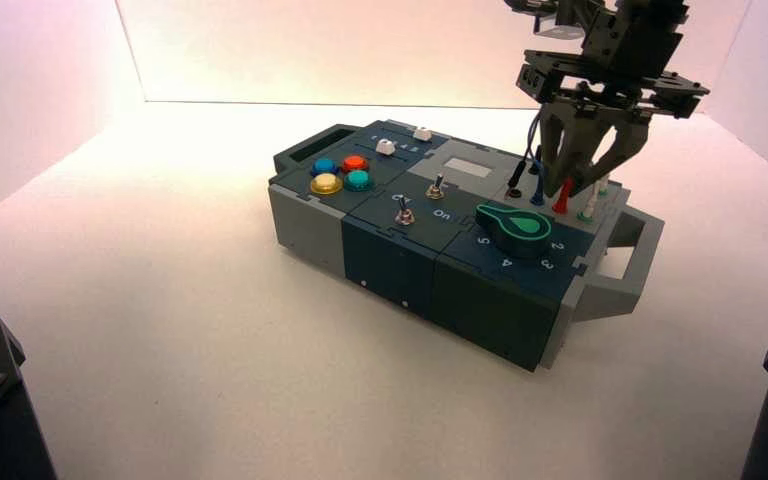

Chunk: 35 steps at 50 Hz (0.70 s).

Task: Pull the red wire.

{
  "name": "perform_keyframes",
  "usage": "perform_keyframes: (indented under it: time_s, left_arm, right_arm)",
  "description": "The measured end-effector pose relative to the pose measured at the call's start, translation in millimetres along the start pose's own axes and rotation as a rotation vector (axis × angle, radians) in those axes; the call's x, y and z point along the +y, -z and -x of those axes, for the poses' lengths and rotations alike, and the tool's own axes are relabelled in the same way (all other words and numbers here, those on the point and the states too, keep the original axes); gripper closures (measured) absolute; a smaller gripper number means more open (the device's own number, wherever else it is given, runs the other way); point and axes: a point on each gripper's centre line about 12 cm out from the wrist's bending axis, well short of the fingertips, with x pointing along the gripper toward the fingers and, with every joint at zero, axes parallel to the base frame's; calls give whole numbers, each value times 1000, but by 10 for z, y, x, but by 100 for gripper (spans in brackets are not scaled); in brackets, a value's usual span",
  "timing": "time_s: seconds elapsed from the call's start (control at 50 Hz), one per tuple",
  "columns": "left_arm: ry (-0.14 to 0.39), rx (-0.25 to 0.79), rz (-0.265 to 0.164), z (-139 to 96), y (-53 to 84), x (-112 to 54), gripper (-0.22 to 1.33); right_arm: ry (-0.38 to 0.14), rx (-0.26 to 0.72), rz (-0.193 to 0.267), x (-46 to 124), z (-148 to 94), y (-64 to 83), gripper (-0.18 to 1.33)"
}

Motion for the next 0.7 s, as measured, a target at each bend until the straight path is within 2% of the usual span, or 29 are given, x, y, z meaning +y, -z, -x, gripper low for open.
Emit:
perform_keyframes:
  time_s: [0.04,0.06,0.08,0.48,0.7]
  left_arm:
    - [0,0,-2,0,0,0,127]
    - [-1,0,-1,0,0,2,127]
    - [-1,-3,0,5,-8,1,127]
    - [0,0,-2,0,0,0,128]
    - [0,3,-1,-6,3,1,128]
  right_arm:
    - [3,0,5,-4,-4,-2,91]
    - [8,1,6,-18,-6,2,113]
    - [9,1,7,-20,-6,1,115]
    - [19,21,24,-13,36,-6,115]
    - [36,24,47,-5,220,-40,115]
